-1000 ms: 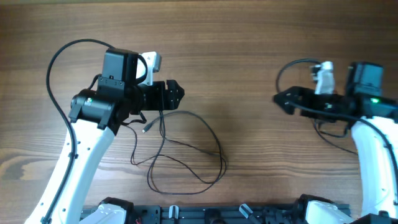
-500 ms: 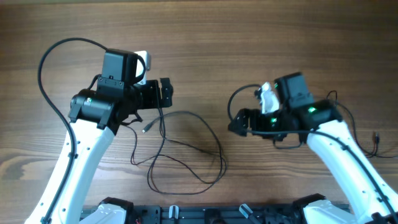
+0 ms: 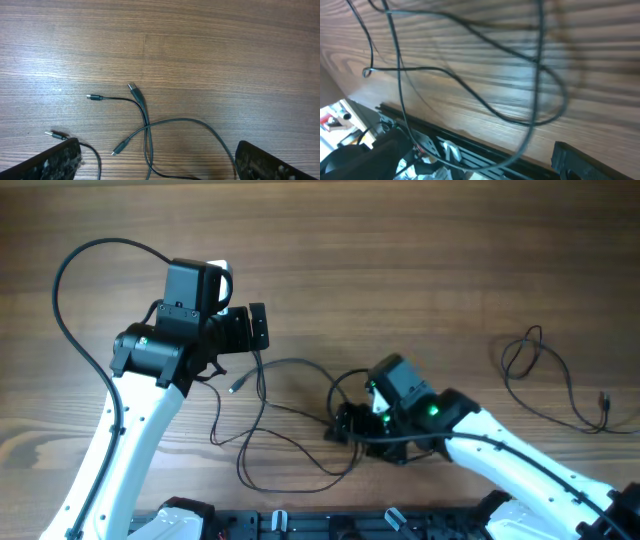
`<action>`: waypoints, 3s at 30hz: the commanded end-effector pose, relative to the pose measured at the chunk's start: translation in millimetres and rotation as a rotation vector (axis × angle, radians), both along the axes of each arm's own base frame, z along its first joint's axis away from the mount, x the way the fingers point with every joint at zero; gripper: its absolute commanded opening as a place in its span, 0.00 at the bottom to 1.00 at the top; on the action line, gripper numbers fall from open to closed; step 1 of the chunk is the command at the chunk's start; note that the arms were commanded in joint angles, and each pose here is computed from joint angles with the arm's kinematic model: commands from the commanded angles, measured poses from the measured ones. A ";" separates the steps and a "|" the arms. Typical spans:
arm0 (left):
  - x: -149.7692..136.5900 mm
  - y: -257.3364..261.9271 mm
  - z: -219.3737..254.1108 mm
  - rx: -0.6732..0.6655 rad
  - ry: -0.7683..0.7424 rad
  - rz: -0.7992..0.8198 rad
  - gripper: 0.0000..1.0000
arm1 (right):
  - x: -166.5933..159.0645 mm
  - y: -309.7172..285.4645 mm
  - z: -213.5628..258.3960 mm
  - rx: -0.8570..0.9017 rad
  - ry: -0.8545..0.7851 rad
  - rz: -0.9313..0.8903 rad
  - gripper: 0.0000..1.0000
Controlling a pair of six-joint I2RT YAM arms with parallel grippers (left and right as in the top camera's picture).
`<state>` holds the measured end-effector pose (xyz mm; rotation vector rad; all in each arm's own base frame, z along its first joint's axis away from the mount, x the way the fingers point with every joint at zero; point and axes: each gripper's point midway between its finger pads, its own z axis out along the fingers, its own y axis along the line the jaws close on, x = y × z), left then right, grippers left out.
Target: Untangle cables
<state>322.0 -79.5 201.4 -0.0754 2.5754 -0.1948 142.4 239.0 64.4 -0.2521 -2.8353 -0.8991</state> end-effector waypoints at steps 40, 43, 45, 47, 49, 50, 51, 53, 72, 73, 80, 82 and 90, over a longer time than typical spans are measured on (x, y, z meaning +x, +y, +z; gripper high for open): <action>1.0 4.0 -1.8 0.009 0.001 0.018 1.00 | 90.2 -48.3 223.1 0.028 -0.875 -0.384 0.04; 1.0 4.0 -1.8 0.009 0.001 0.017 1.00 | 110.9 -83.7 279.8 0.052 -0.994 -0.528 0.04; 1.0 4.0 -1.8 0.009 0.001 0.017 1.00 | 120.6 -99.9 314.1 0.073 -1.047 -0.596 0.04; 1.0 4.0 -1.8 0.009 0.001 0.017 1.00 | 125.9 -103.6 343.6 0.109 -1.110 -0.607 0.04; 1.0 4.0 -1.8 0.009 0.001 0.017 1.00 | 130.2 -104.2 374.1 0.144 -1.176 -0.613 0.04; 0.9 4.0 -1.9 0.009 0.002 0.017 1.00 | 132.8 -103.0 392.4 0.155 -1.226 -0.604 0.04; 1.0 4.0 -1.8 0.009 0.001 0.017 1.00 | 135.3 -103.2 406.6 0.161 -1.266 -0.607 0.04; 1.0 4.0 -1.8 0.009 0.001 0.018 1.00 | 141.0 -108.1 429.2 0.157 -1.312 -0.648 0.04; 1.0 4.0 -1.8 0.009 0.001 0.018 1.00 | 199.6 -249.5 504.9 -0.798 -1.663 -1.083 0.04; 1.0 4.0 -1.8 0.009 0.001 0.017 1.00 | 209.1 -264.0 497.6 -0.873 -1.637 -1.089 0.04; 0.9 4.0 -1.9 0.009 0.002 0.017 0.99 | 248.8 -373.9 450.4 -1.194 -1.449 -1.174 0.04; 1.0 4.0 -1.8 0.009 0.001 0.018 1.00 | 251.9 -417.9 427.7 -1.283 -1.351 -1.226 0.04; 0.9 4.0 -1.9 0.009 0.002 0.018 1.00 | 261.5 -557.7 182.3 -0.927 -0.651 -1.295 0.04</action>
